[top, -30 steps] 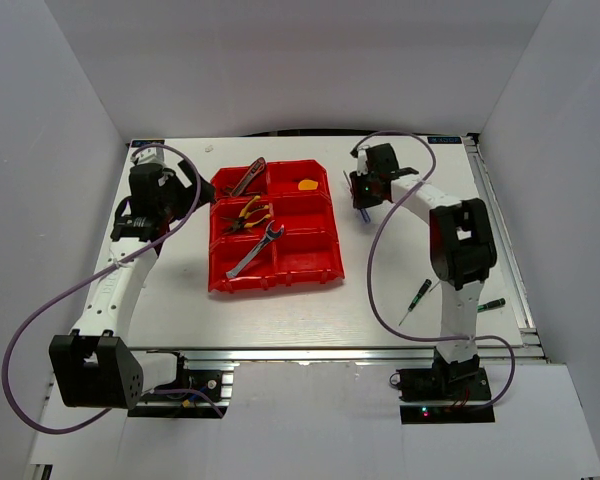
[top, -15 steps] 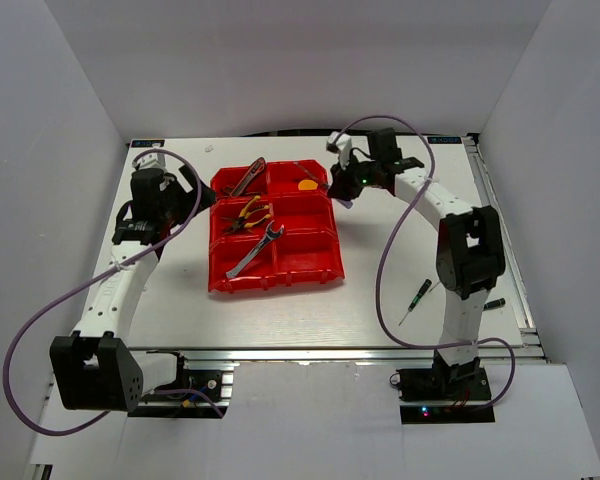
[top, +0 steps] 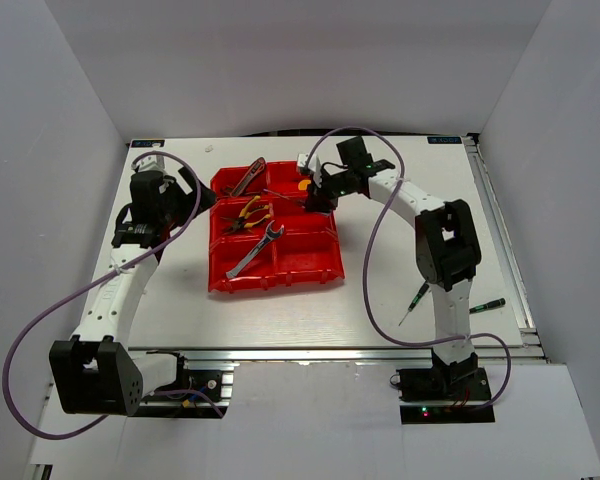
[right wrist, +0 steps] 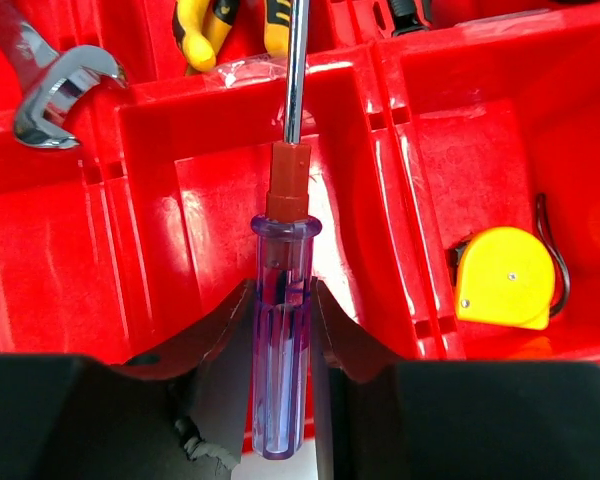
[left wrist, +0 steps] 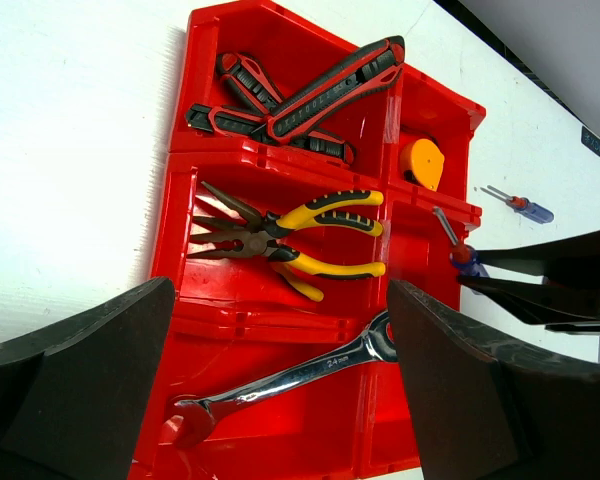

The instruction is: Sort the tools into containers

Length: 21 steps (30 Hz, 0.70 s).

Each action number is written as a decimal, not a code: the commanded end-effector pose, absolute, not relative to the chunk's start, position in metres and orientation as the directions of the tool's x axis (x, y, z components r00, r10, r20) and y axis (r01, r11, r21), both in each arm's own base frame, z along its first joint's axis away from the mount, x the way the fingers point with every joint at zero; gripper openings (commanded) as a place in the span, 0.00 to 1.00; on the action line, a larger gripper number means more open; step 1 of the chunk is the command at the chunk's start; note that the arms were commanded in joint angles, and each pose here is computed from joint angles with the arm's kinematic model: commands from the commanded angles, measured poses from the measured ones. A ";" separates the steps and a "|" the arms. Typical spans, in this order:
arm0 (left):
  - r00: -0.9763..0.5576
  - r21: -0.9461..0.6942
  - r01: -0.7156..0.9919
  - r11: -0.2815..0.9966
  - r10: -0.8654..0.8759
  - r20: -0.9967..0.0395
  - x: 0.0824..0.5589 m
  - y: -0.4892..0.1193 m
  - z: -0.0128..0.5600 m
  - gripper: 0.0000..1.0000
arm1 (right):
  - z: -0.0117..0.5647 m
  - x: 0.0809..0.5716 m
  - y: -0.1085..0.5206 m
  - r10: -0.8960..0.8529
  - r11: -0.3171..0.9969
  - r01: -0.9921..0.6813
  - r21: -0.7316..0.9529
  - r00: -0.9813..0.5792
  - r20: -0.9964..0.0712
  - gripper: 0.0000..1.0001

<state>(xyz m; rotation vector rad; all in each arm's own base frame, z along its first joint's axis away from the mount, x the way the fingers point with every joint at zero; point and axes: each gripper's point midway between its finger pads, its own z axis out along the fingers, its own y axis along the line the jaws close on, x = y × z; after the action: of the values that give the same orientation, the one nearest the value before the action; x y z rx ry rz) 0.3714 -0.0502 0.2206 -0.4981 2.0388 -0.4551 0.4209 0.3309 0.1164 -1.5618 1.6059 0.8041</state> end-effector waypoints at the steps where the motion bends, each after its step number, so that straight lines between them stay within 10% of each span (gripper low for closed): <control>1: -0.428 -0.518 -0.138 0.844 -0.522 -0.738 0.368 -0.050 0.235 0.98 | 0.130 0.430 0.345 -0.502 0.045 -0.992 -0.121 0.082 -0.861 0.29; 7: -0.430 -0.513 -0.134 0.848 -0.516 -0.741 0.369 -0.050 0.236 0.98 | 0.126 0.431 0.347 -0.506 0.056 -0.992 -0.113 0.069 -0.860 0.56; 21: -0.434 -0.511 -0.145 0.847 -0.519 -0.736 0.371 -0.048 0.232 0.98 | 0.149 0.481 0.245 -0.567 0.149 -0.966 -0.213 0.093 -0.819 0.58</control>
<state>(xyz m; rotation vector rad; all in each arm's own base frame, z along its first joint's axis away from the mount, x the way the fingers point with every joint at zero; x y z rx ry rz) 0.3715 -0.0501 0.2207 -0.4979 2.0380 -0.4548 0.4601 0.2814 0.1165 -1.5056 1.6396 0.7228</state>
